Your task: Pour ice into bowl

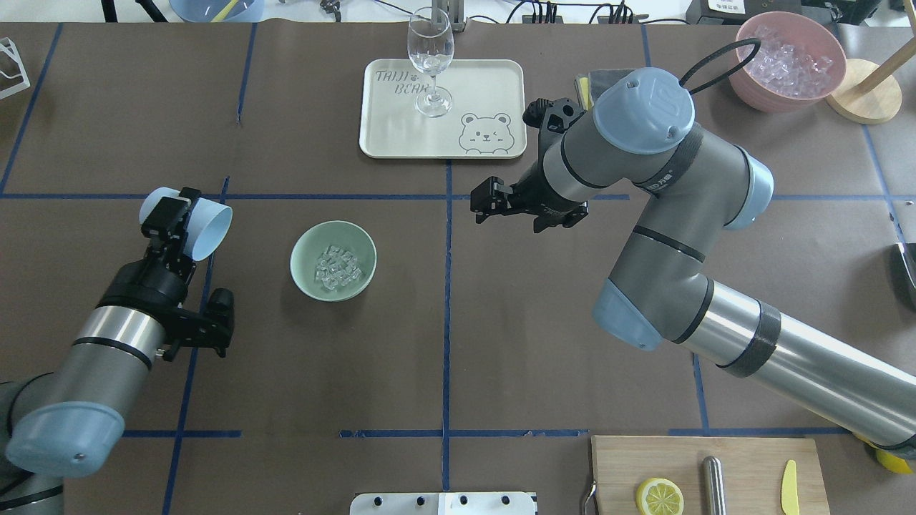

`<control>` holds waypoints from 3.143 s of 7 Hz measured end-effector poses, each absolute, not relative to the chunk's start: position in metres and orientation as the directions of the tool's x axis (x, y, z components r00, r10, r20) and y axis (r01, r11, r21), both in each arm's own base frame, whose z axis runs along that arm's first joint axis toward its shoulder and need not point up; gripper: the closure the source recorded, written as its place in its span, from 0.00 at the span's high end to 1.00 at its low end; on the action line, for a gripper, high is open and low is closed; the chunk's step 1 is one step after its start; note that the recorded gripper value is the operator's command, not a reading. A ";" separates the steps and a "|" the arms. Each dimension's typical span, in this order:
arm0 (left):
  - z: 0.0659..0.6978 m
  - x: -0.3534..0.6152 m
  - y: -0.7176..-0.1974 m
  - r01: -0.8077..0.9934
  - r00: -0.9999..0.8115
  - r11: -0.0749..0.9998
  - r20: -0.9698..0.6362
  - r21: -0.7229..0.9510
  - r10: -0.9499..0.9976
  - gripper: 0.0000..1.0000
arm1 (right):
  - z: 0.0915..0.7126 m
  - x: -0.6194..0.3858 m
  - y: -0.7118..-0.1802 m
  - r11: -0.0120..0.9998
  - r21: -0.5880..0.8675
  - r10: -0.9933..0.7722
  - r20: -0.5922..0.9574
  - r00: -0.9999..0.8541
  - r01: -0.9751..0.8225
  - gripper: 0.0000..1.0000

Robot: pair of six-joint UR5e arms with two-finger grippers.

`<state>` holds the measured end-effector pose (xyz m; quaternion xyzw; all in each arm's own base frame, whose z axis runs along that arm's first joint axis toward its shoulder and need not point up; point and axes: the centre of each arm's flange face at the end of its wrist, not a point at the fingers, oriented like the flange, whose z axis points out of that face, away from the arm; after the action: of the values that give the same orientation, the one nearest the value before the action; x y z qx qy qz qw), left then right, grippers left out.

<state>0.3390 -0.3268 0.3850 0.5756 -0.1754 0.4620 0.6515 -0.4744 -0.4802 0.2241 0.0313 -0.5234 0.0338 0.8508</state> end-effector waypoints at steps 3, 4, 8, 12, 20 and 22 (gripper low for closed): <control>0.427 0.266 -0.331 -0.578 0.721 0.068 0.469 0.813 0.511 0.00 | 0.215 -0.494 -0.467 0.994 0.032 0.018 0.892 0.451 -0.102 1.00; 0.445 0.245 -0.325 -0.451 0.789 0.133 0.324 0.883 0.522 0.00 | 0.208 -0.501 -0.461 0.994 0.032 0.020 0.895 0.446 -0.109 1.00; 0.492 0.225 -0.317 0.094 0.889 0.441 -0.274 0.892 0.366 0.00 | 0.198 -0.515 -0.449 0.993 0.027 0.028 0.898 0.438 -0.118 1.00; 0.533 0.229 -0.328 0.399 0.852 0.493 -0.511 0.773 0.112 0.00 | 0.197 -0.516 -0.448 0.993 0.019 0.035 0.899 0.437 -0.119 1.00; 0.626 0.304 -0.321 0.687 0.698 0.400 -0.704 0.607 -0.131 0.00 | 0.187 -0.536 -0.428 0.991 -0.007 0.063 0.903 0.424 -0.133 1.00; 0.633 0.321 -0.319 0.718 0.671 0.369 -0.727 0.590 -0.144 0.27 | 0.182 -0.539 -0.424 0.991 -0.011 0.066 0.906 0.419 -0.131 1.00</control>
<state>0.3215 -0.3187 0.6330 0.4878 0.2945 -0.2788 0.7730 -0.5387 -0.4240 0.1820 0.0305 -0.5359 0.0584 0.8417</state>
